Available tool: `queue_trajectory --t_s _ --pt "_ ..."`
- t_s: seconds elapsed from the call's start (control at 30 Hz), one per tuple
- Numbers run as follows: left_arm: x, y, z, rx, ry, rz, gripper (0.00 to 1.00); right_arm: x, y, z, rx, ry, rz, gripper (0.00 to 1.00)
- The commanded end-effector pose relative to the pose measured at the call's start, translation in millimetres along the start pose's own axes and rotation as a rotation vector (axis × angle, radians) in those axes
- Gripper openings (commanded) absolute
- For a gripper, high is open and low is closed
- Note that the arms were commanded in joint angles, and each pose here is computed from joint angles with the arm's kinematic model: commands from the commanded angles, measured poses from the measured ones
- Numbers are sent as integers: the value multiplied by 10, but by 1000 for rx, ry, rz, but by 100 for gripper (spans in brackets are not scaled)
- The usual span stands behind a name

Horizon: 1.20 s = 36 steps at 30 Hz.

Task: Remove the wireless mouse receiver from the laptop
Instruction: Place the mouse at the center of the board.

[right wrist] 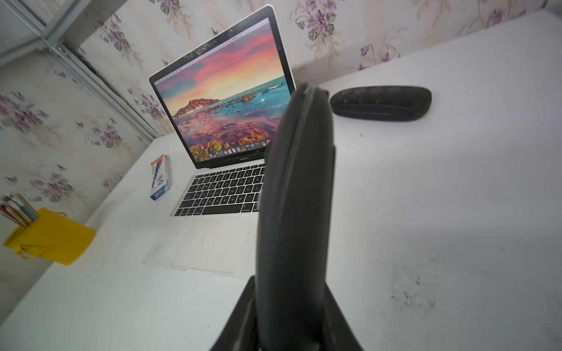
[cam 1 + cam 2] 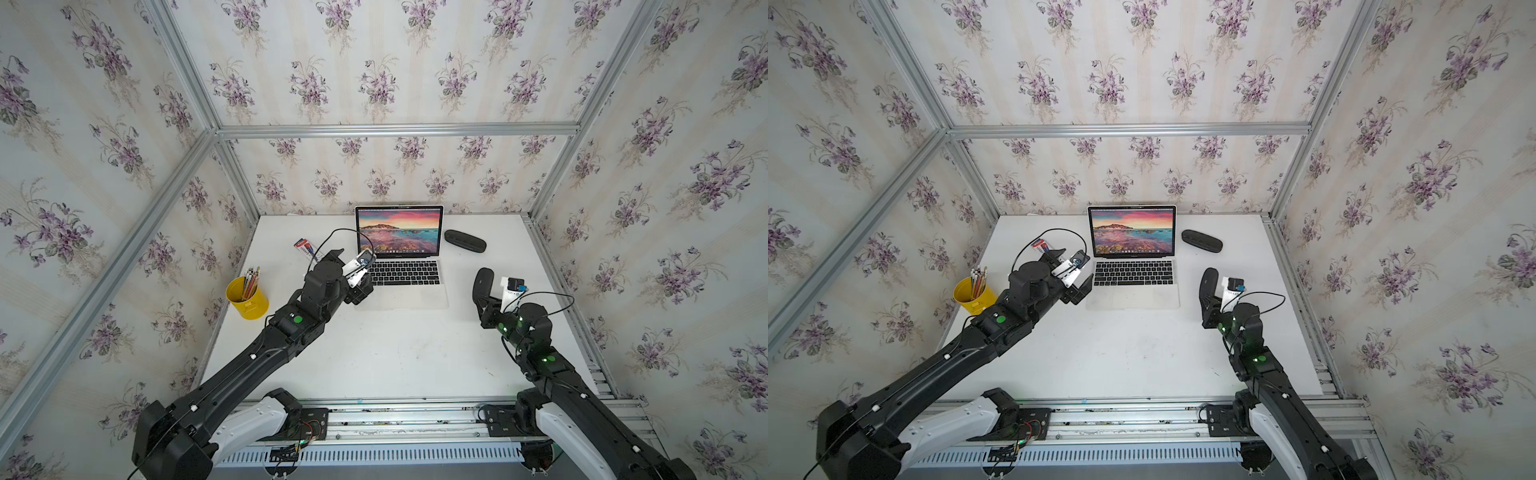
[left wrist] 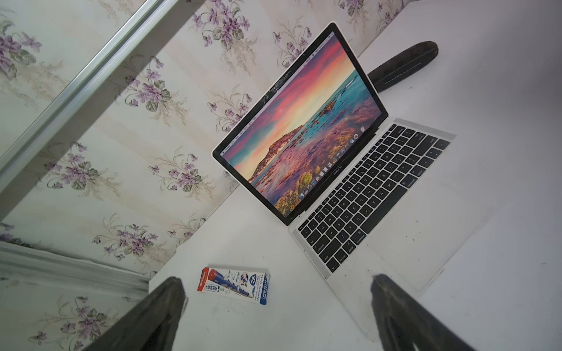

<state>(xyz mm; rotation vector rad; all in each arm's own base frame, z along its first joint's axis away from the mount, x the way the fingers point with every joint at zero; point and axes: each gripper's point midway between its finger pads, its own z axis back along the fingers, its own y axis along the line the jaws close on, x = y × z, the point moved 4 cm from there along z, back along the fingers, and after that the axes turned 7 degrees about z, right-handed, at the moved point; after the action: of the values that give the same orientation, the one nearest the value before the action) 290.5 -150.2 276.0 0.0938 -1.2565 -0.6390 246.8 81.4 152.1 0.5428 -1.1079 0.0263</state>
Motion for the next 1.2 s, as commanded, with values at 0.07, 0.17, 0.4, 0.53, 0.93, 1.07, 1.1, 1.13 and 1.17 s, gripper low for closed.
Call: queue_trajectory --t_s 0.07,0.17,0.4,0.53,0.93,1.07,1.1,1.13,1.17 --pt "-106 46 40 54 -8 160 99 -161 122 -78 240 138 -277 0" --pt "-237 73 68 93 30 187 99 -255 82 -165 257 195 -331 0" --pt "-489 19 107 101 82 221 99 -387 -205 -338 157 274 -399 0" --pt "-586 -14 105 100 97 230 99 -475 -319 -439 117 324 -425 0" --pt "-712 -57 57 108 127 240 99 -770 -551 -603 10 427 -488 0" --pt "-748 -87 26 100 137 243 99 -848 -592 -587 -24 452 -501 2" --pt "-758 -90 17 100 141 244 99 -860 -597 -586 -29 458 -504 6" --pt "-765 -99 9 98 144 243 99 -876 -603 -585 -33 464 -506 11" --pt "-774 -107 1 96 148 243 99 -891 -607 -583 -36 471 -508 16"
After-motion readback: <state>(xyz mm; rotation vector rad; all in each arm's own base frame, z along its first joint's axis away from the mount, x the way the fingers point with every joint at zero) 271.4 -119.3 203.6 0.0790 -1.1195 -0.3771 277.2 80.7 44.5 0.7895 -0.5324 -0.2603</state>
